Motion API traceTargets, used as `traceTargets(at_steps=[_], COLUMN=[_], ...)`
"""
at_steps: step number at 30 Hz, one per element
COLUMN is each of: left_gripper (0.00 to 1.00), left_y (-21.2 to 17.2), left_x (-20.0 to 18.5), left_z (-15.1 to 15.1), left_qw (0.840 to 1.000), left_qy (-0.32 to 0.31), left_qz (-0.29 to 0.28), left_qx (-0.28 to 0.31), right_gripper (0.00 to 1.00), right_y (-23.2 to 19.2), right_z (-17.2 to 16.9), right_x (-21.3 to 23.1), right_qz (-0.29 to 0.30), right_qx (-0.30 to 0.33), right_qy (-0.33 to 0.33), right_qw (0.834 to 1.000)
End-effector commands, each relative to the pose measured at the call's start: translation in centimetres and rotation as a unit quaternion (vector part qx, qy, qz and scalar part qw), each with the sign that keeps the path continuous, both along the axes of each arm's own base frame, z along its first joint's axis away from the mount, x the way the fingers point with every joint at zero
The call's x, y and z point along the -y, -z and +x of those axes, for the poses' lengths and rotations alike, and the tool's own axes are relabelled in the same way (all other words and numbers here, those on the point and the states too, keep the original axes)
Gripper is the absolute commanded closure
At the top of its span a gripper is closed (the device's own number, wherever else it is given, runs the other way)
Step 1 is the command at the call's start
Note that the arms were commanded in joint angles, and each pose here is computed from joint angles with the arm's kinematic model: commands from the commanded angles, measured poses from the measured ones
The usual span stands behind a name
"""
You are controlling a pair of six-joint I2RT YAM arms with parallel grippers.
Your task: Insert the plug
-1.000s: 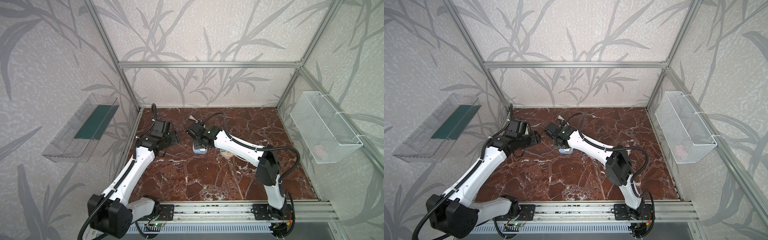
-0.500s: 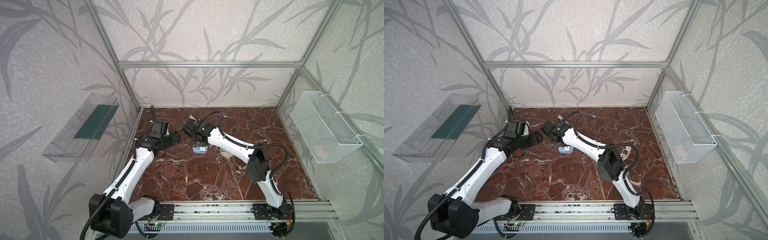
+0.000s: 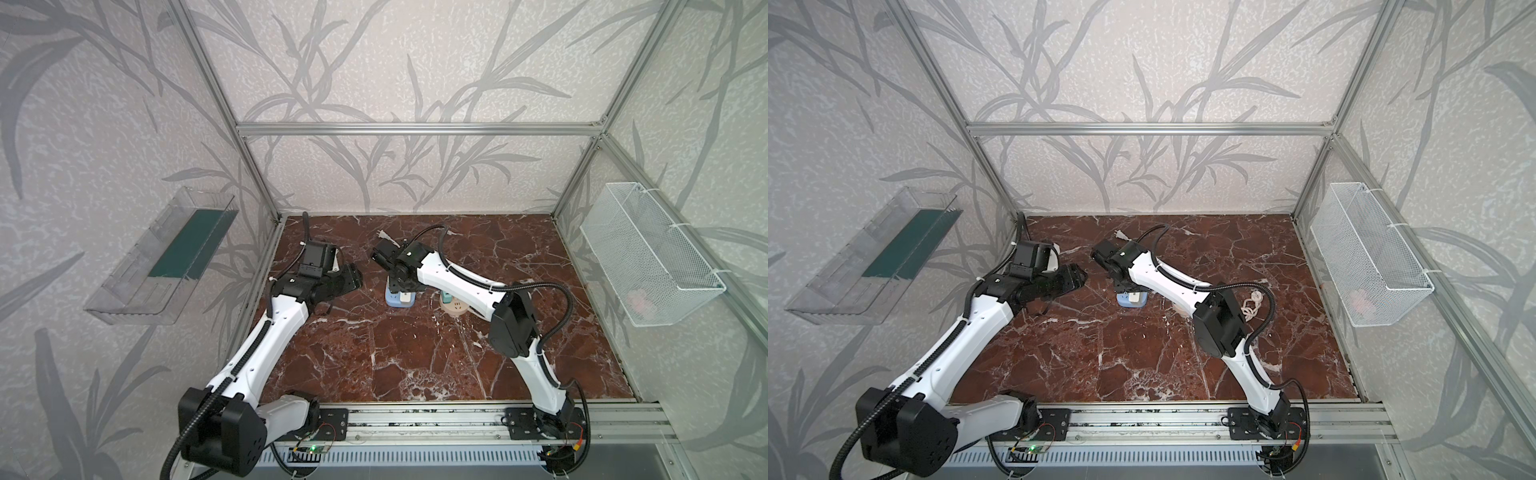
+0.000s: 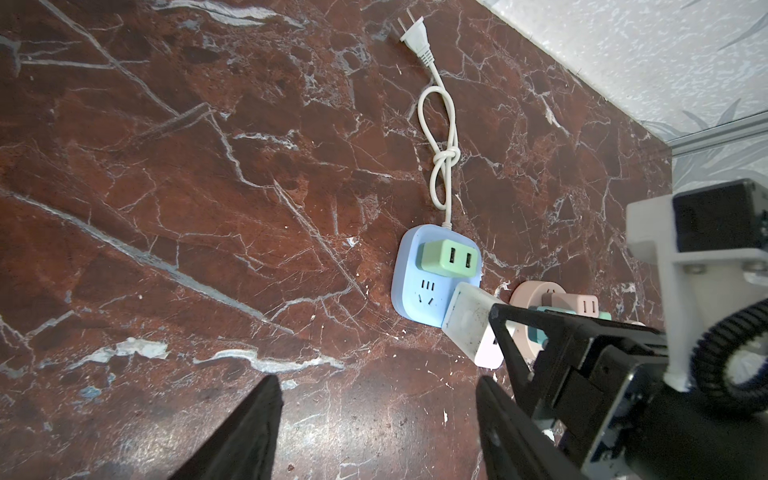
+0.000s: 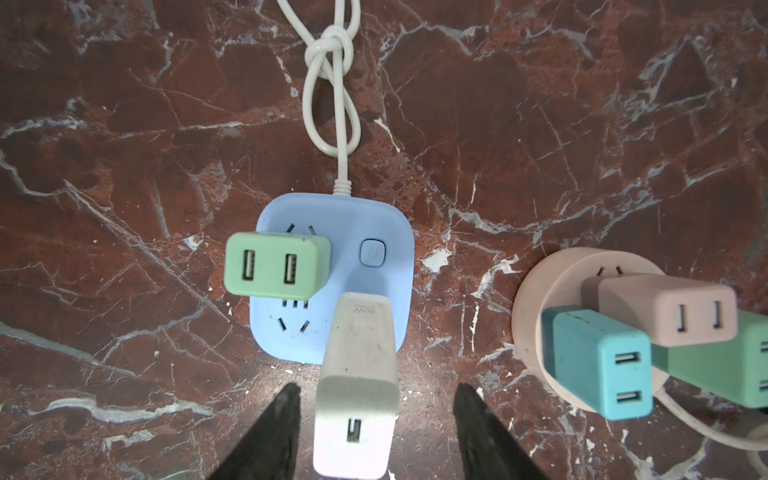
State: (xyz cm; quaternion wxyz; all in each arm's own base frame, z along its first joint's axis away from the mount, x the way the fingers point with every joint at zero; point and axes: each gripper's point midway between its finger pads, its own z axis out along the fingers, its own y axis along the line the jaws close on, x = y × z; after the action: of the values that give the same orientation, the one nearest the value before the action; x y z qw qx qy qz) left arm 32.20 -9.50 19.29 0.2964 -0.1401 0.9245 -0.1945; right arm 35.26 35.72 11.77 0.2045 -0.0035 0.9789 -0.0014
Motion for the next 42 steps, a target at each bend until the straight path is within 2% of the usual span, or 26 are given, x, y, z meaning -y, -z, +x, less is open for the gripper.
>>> traceTargets(at_steps=[1,8,16,20,22,23,24,29,34,42], left_gripper=[0.29,0.29,0.30,0.30,0.30,0.30,0.30,0.31,0.31,0.31], left_y=[-0.1,0.0,-0.1,-0.1,-0.1,-0.1,0.0,-0.3,-0.7,-1.4], left_x=[0.0,0.2,0.2,0.1,0.2,0.1,0.2,0.5,0.6,1.0], left_z=[0.1,0.1,0.1,0.1,0.0,0.0,-0.1,-0.2,-0.3,-0.6], left_qw=[1.000,1.000,1.000,1.000,1.000,1.000,1.000,1.000,1.000,0.999], left_qy=[0.008,0.011,0.011,0.010,0.010,0.010,0.009,0.016,0.017,0.025], left_qz=[0.001,-0.001,-0.003,-0.002,-0.002,-0.003,-0.004,-0.014,-0.019,-0.030], left_qx=[0.006,0.004,0.006,0.007,0.007,0.006,0.005,0.007,0.012,0.020], right_gripper=[0.41,0.43,0.53,0.66,0.81,0.93,1.00,1.00,1.00,1.00], right_y=[1.2,2.7,3.7,3.9,3.8,3.7,3.7,3.0,2.7,0.7], right_z=[-0.3,-0.5,-0.5,-0.2,0.2,0.4,0.4,0.7,0.0,-2.8], right_x=[-0.1,-0.4,-0.1,0.3,0.2,0.1,0.2,0.8,1.3,3.1], right_qz=[0.002,0.010,0.001,-0.003,-0.001,0.001,-0.002,-0.021,-0.015,-0.027], right_qx=[-0.014,-0.033,-0.047,-0.053,-0.054,-0.059,-0.069,-0.119,-0.175,-0.191], right_qy=[0.008,0.007,0.006,0.004,-0.009,-0.017,-0.024,-0.059,-0.081,-0.090], right_qw=[1.000,0.999,0.999,0.999,0.998,0.998,0.997,0.991,0.981,0.977])
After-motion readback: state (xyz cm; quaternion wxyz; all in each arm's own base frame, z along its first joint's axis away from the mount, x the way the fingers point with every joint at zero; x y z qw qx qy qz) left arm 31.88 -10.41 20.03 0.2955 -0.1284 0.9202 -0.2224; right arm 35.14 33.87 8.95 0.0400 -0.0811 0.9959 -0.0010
